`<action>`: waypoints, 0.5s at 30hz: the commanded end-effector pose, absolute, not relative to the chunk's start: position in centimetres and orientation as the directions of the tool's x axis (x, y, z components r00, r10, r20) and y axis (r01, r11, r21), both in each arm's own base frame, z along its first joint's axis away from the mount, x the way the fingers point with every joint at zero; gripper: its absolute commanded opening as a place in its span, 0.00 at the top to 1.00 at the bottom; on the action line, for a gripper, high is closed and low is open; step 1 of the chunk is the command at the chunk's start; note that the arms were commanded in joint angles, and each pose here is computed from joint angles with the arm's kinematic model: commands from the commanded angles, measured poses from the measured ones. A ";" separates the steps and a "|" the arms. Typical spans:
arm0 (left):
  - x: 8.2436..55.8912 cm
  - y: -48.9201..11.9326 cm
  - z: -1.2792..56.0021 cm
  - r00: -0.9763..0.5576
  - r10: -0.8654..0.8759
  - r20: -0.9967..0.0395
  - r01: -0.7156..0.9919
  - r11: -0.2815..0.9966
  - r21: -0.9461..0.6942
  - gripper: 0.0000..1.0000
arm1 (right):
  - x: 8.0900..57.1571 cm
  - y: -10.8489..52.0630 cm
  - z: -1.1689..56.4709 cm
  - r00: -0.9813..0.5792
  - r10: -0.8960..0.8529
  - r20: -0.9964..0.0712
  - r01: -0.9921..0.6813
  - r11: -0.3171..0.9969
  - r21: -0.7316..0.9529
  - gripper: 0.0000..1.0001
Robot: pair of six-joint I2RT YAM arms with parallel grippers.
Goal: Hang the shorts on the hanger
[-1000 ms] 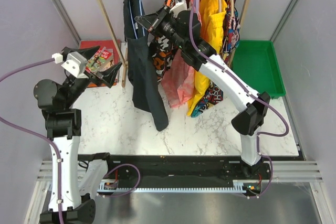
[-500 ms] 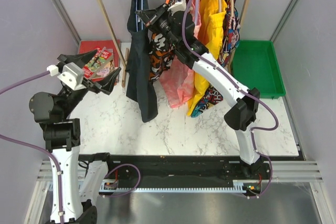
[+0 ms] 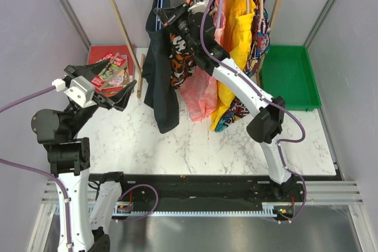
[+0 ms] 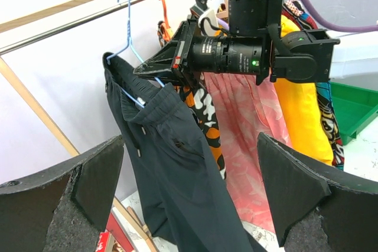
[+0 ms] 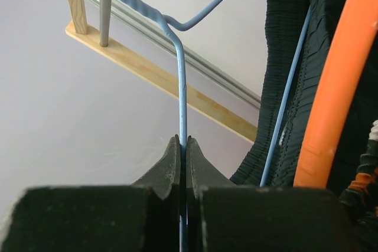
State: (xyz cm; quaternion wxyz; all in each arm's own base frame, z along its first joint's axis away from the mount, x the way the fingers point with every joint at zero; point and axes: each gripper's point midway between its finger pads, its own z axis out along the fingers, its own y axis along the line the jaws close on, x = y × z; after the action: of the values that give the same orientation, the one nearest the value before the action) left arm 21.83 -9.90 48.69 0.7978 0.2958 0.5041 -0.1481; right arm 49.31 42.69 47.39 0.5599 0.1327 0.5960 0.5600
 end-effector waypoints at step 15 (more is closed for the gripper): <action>21.4 -9.5 49.2 0.457 0.096 -0.884 0.501 0.794 0.345 0.01 | 50.9 41.4 49.5 -0.230 0.835 -0.500 -0.517 0.330 0.790 1.00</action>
State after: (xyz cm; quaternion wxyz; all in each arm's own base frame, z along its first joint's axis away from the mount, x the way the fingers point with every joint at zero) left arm 21.67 -9.87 48.49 0.7958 0.2960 0.5076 -0.1464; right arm 50.81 42.72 45.93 0.5696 0.1437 0.5971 0.5462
